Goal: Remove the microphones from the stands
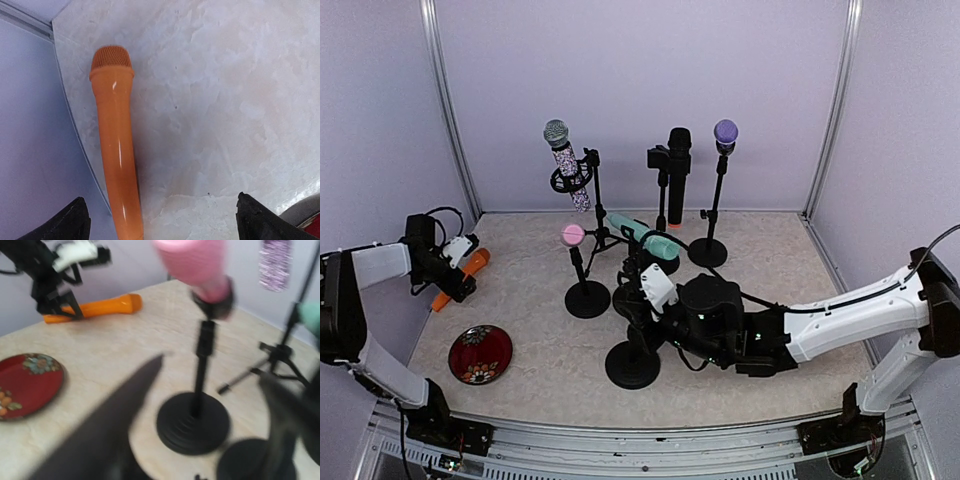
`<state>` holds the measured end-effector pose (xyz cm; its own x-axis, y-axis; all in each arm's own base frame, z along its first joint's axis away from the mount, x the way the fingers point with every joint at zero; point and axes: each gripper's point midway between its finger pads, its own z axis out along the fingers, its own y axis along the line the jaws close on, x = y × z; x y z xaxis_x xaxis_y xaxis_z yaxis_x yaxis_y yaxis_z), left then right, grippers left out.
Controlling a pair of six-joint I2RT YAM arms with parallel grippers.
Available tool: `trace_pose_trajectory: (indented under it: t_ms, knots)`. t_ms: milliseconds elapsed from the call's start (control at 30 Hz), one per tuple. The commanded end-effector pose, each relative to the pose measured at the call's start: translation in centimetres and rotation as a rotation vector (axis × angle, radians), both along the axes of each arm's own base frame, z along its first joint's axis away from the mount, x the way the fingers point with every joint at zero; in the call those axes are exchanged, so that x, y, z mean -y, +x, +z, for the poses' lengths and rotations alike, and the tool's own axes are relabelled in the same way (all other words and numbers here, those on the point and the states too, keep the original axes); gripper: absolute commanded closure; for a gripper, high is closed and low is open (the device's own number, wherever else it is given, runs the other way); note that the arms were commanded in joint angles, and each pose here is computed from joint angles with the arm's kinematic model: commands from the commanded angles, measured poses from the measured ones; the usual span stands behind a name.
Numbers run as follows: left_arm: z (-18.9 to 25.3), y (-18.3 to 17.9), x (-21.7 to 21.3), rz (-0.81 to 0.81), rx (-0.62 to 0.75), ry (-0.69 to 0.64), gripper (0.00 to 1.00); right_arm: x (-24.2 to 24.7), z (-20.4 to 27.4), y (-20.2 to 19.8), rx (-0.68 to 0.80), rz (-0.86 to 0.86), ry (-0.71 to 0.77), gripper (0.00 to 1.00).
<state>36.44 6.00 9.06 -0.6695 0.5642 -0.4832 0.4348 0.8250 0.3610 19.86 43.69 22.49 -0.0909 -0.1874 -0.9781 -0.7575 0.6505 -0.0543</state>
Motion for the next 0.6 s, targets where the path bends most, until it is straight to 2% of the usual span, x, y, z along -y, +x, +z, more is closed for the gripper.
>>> trace_pose_trajectory:
  t_ms: [0,167,567]
  knots:
    - [4.0,-0.3,2.1,-0.046,0.055,-0.09,0.01,4.8,0.4,0.7,0.015,-0.125,-0.013,1.0]
    - [6.1,-1.3,3.5,-0.091,0.079,-0.133,0.01,10.7,0.6,3.3,0.03,-0.259,-0.023,1.0]
    - [6.1,-2.7,5.9,-0.167,0.057,-0.158,0.01,25.8,3.1,13.0,0.111,-0.617,0.007,1.0]
